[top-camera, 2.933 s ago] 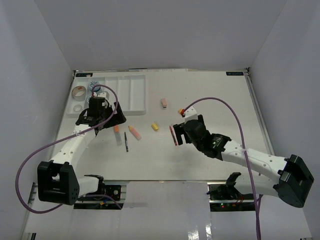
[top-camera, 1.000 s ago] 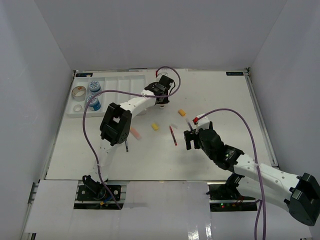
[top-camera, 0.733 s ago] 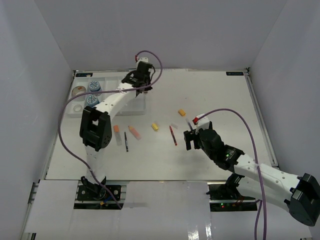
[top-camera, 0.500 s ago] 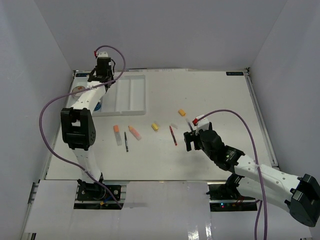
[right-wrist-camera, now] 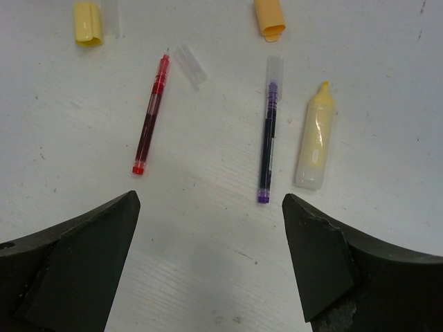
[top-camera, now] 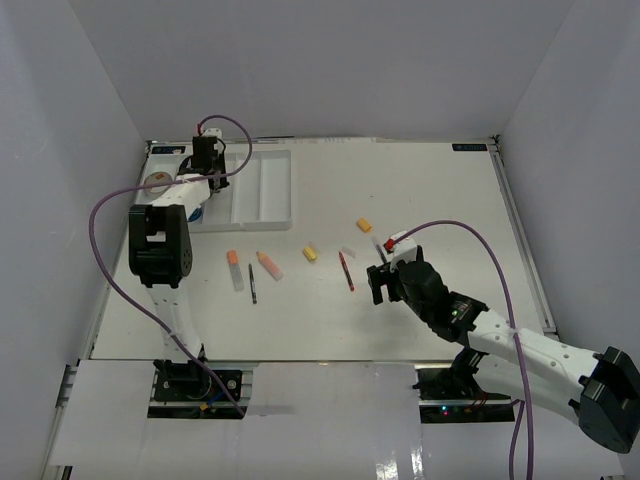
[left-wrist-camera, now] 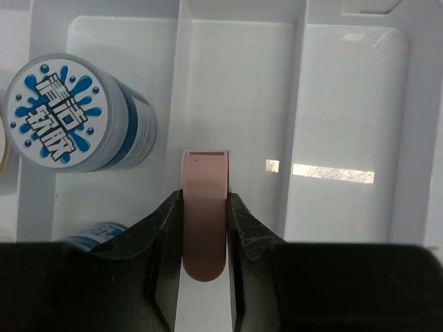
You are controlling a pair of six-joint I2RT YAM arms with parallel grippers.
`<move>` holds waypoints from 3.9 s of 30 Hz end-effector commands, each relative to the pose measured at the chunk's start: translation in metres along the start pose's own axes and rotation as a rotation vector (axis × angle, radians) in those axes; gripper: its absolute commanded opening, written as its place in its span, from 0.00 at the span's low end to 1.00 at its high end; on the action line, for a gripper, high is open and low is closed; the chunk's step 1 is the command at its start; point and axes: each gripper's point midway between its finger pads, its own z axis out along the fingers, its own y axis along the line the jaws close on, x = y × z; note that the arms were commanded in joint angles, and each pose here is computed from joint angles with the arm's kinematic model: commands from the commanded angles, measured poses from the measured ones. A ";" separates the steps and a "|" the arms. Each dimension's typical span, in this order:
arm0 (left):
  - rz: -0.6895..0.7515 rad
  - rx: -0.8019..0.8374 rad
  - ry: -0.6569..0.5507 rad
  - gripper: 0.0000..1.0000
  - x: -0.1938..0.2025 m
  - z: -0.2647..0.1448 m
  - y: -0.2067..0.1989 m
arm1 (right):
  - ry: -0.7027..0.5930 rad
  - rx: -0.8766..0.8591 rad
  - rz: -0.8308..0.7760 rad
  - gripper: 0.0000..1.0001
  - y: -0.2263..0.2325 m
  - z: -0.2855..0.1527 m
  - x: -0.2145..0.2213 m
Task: Sort the stationery into containers
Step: Place the stapler in the storage box, then pick up the pen from the center of the board.
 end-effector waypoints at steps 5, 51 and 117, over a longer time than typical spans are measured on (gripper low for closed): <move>0.031 0.080 -0.057 0.15 -0.016 0.012 -0.010 | -0.029 -0.008 0.002 0.90 0.002 0.003 -0.008; -0.342 0.507 -0.202 0.98 0.033 -0.274 -0.035 | 0.272 0.134 0.050 0.93 -0.017 0.039 -0.003; -0.392 0.840 0.040 0.78 0.071 -0.346 -0.288 | -0.098 -0.330 0.481 0.08 0.058 0.016 -0.076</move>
